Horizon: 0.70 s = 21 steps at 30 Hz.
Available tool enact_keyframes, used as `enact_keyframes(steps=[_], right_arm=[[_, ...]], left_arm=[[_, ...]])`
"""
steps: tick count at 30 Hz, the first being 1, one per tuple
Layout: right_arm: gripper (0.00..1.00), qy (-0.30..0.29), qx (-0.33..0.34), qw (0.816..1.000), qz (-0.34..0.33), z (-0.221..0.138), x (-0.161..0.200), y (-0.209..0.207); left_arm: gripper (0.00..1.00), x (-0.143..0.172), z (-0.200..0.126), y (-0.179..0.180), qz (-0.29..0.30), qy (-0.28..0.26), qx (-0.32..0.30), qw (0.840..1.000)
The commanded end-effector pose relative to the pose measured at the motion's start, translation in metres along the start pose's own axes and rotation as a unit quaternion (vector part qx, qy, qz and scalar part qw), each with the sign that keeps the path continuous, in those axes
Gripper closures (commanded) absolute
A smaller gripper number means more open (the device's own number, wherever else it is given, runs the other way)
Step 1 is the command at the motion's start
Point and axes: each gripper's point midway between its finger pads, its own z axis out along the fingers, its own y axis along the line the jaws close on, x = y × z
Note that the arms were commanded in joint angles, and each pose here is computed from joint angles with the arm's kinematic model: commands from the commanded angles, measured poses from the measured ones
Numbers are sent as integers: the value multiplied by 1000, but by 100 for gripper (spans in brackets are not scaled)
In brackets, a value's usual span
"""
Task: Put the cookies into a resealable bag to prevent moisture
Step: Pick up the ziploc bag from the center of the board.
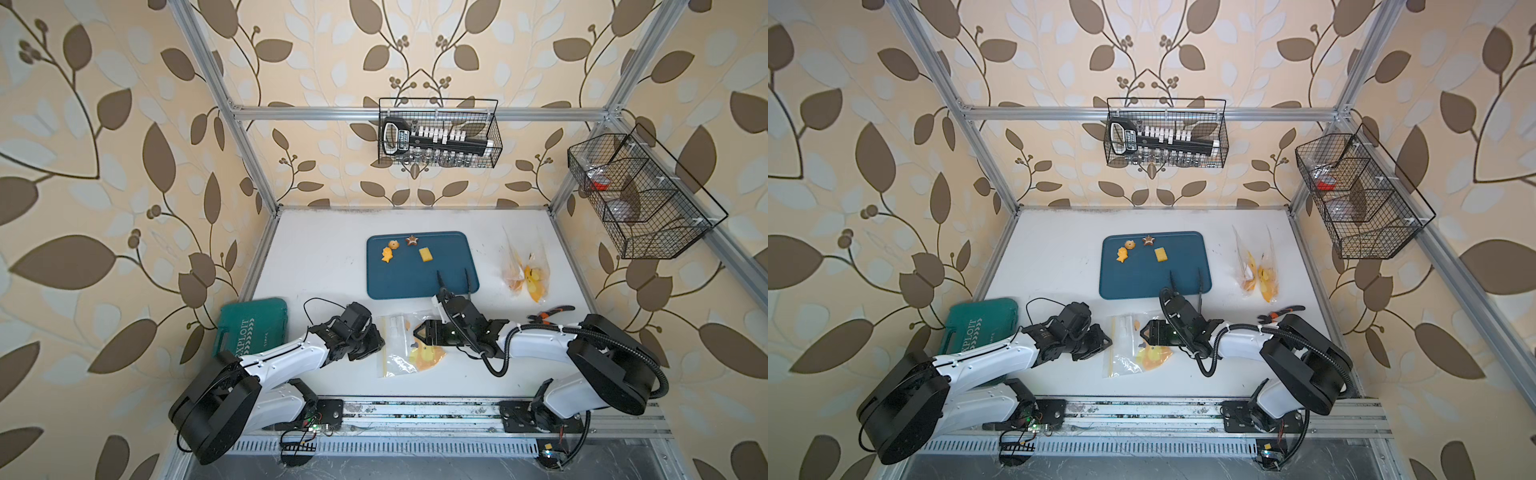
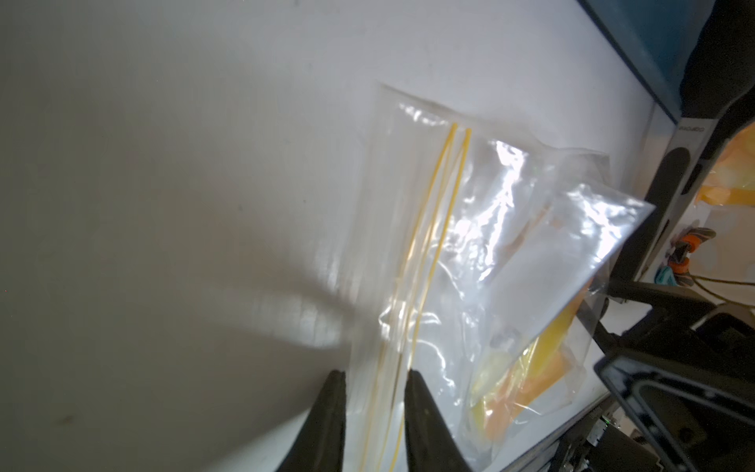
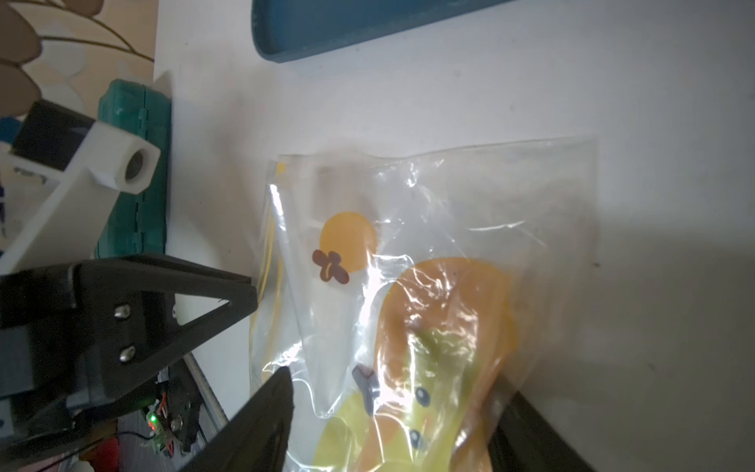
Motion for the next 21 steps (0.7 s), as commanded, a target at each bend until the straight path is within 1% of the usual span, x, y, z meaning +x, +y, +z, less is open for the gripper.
enact_keyframes(steps=[1,6,9,11,15,21], right_arm=[[19,45,-3,999,-6,9,26,-6],[8,55,27,997,-40,19,31,2],[8,60,71,994,-50,23,33,-4],[14,62,100,992,-52,25,33,-10],[37,65,151,986,-40,30,35,-28],[58,67,159,985,-28,37,37,-33]], left_arm=[[74,2,4,-2,7,8,13,1000],[74,2,5,-6,13,10,17,1000],[74,1,4,-7,14,8,19,1000],[74,1,4,-8,17,9,21,1000],[74,1,3,-9,20,10,22,1000],[73,-4,-2,-15,28,-3,30,999]])
